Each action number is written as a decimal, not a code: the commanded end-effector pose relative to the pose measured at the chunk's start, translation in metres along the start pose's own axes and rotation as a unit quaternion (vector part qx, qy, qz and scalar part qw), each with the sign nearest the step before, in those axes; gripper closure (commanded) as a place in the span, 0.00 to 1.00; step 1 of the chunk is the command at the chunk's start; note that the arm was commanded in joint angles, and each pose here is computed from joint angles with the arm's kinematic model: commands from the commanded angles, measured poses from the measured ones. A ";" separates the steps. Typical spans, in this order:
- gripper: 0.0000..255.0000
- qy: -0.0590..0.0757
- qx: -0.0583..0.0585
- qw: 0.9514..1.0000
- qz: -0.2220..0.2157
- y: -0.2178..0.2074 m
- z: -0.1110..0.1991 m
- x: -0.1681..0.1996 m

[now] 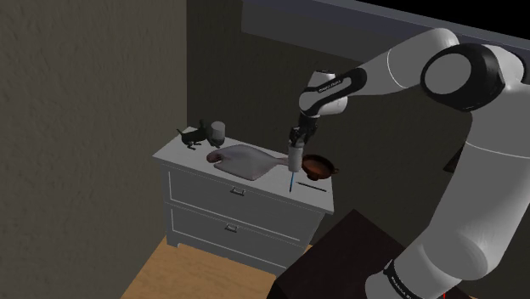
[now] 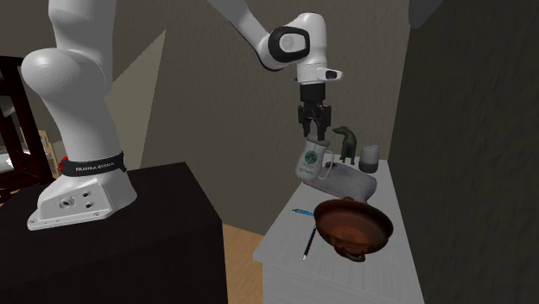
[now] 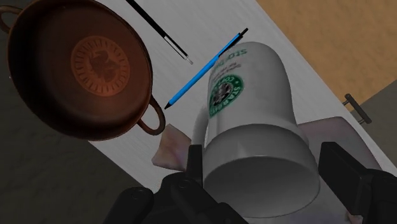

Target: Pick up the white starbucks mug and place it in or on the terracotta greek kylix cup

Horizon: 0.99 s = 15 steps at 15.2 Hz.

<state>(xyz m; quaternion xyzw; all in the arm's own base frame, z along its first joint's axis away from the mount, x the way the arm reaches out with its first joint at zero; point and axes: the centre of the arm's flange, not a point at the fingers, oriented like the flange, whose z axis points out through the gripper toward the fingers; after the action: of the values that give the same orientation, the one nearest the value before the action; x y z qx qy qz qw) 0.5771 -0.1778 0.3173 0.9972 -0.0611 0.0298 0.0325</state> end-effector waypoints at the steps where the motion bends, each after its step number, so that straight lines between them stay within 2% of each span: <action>1: 1.00 0.000 0.000 1.000 0.000 0.001 -0.012 0.001; 9: 1.00 0.000 0.000 1.000 0.000 0.003 -0.050 0.003; 15: 1.00 0.000 0.000 1.000 0.000 0.077 -0.074 -0.012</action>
<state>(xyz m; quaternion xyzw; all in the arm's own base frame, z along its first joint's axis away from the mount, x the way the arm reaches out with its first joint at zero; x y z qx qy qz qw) 0.5532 -0.2330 0.3878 0.9971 -0.0616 0.0299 0.0325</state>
